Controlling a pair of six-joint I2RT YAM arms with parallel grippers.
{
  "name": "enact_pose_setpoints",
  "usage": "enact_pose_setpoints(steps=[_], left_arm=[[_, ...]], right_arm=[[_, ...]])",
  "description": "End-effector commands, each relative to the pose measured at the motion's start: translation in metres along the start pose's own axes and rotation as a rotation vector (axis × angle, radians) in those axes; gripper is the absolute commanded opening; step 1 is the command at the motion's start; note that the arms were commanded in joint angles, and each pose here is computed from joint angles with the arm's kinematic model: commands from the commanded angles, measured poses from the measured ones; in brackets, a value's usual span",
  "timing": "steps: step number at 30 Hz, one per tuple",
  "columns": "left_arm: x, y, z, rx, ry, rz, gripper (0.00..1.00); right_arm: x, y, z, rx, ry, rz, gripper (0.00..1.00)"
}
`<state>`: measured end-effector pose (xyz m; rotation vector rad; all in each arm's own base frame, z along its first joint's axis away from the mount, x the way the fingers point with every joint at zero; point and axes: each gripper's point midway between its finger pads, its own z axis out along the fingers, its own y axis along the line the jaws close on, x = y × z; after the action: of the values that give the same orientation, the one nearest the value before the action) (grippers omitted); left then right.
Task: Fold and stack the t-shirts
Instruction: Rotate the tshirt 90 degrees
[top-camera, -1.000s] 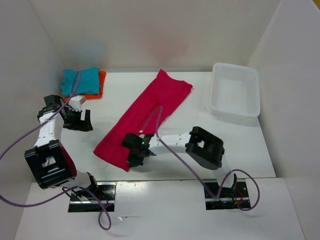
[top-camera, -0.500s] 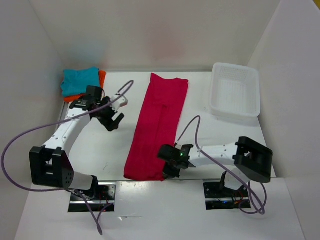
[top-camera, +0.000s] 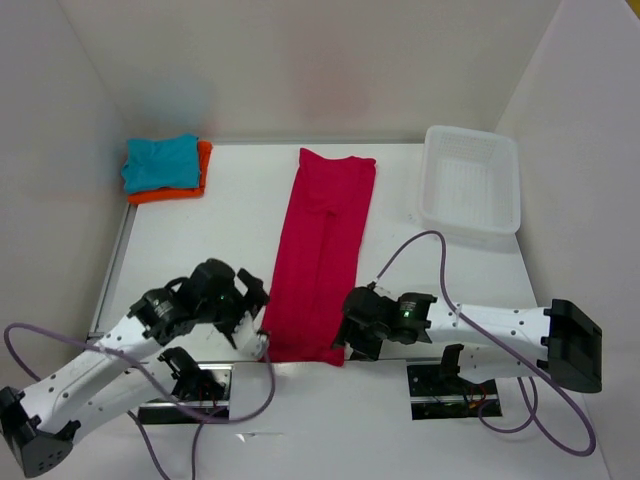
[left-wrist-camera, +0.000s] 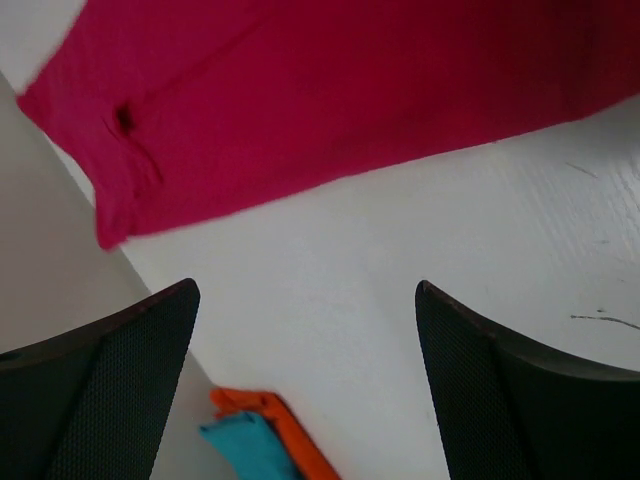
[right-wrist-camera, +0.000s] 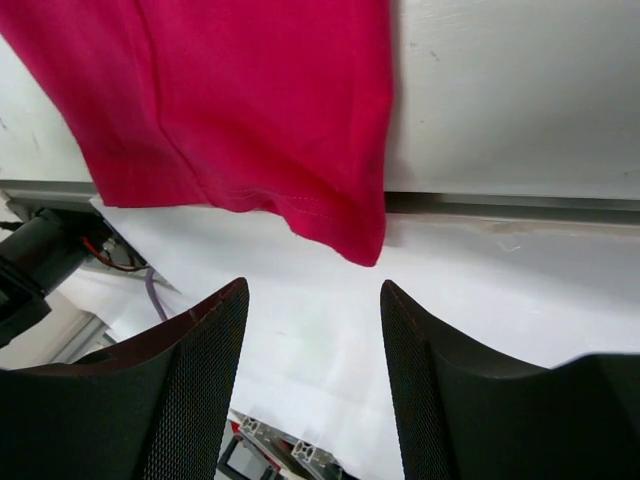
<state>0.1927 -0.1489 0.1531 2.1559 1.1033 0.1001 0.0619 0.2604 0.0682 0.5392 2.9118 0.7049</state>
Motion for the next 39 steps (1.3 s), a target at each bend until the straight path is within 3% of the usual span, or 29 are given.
enact_pose_setpoints(steps=[1,4,8,13,20,29,33,39], left_arm=[[-0.01,-0.05,0.003,0.091,-0.054,0.377,0.95],[-0.022,-0.07,0.002,0.032,-0.13,0.542,0.95],[-0.036,-0.09,0.006,0.026,-0.223,0.631,0.91],[-0.056,-0.102,0.016,0.111,-0.365,0.607,0.82],[-0.069,-0.123,0.042,0.277,-0.458,0.61,0.78],[-0.078,-0.131,0.062,0.305,-0.496,0.657,0.63],[-0.089,-0.14,0.06,0.379,-0.536,0.602,0.6],[-0.086,-0.14,0.075,0.522,-0.495,0.47,0.52]], right_arm=[[-0.001,-0.012,0.001,0.027,-0.011,-0.014,0.61],[-0.003,-0.015,0.006,0.046,-0.02,0.005,0.61],[-0.005,-0.016,0.011,0.037,-0.025,0.023,0.61],[-0.005,-0.018,0.008,0.019,-0.025,0.042,0.61],[-0.01,-0.016,0.003,-0.009,-0.034,0.093,0.61],[-0.012,-0.021,0.006,0.009,-0.039,0.102,0.61],[-0.011,-0.021,0.006,0.009,-0.03,0.102,0.61],[-0.009,-0.028,0.013,0.052,-0.02,0.093,0.61]])
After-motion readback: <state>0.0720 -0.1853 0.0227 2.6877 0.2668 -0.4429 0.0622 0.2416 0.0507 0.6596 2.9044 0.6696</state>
